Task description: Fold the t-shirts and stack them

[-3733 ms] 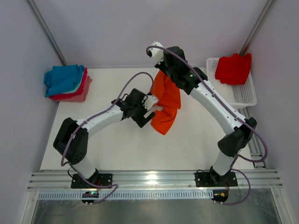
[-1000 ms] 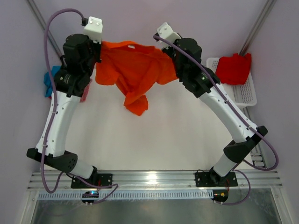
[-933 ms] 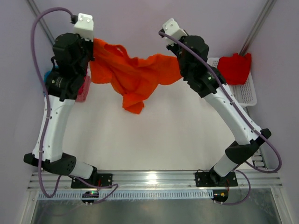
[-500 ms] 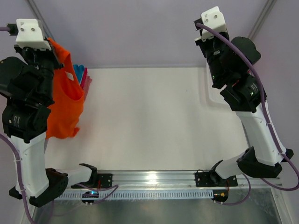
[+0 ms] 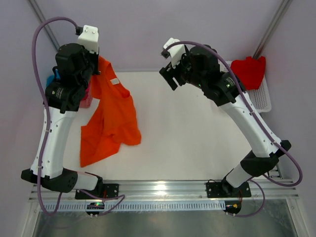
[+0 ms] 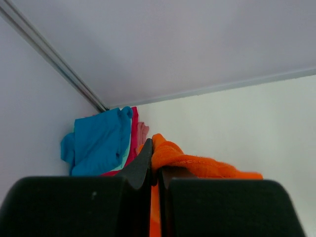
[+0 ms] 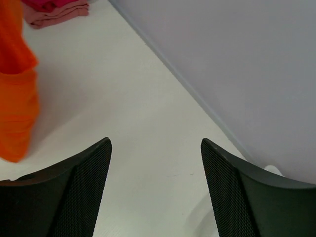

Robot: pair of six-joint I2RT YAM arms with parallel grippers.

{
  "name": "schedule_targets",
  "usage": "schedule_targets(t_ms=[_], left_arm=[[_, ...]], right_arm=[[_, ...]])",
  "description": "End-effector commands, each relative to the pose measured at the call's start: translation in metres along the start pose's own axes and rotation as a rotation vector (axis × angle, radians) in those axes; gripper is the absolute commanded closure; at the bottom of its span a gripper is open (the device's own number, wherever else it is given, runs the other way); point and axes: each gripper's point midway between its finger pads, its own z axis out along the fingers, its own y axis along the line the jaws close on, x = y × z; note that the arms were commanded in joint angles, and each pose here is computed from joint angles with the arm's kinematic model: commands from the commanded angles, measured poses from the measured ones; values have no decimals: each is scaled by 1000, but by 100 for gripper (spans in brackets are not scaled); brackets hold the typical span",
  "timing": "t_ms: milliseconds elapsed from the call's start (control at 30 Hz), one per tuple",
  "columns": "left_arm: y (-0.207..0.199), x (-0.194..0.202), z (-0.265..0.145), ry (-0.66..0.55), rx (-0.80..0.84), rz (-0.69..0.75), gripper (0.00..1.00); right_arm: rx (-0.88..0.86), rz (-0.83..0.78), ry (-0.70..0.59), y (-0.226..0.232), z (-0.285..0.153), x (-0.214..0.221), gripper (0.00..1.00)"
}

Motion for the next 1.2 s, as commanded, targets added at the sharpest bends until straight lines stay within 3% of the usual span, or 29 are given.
schedule_targets(t_ms=[0, 200, 433, 567, 800, 1167], left_arm=[[-2, -22, -8, -82, 30, -56, 100], [-15, -11, 1, -56, 72, -58, 100], [-37, 1, 11, -22, 157, -83, 100], [-65, 15, 13, 4, 298, -73, 100], [-117, 45, -5, 92, 594, -36, 100], [-151, 76, -21, 193, 764, 18, 100]], right_arm=[[-167, 80, -66, 33, -3, -15, 22], [-242, 101, -51, 51, 12, -8, 16], [-472, 122, -88, 94, 30, -14, 5], [-567, 112, -111, 111, 42, -19, 5], [-552, 76, -155, 107, 63, -32, 5], [-571, 50, -182, 109, 69, -38, 5]])
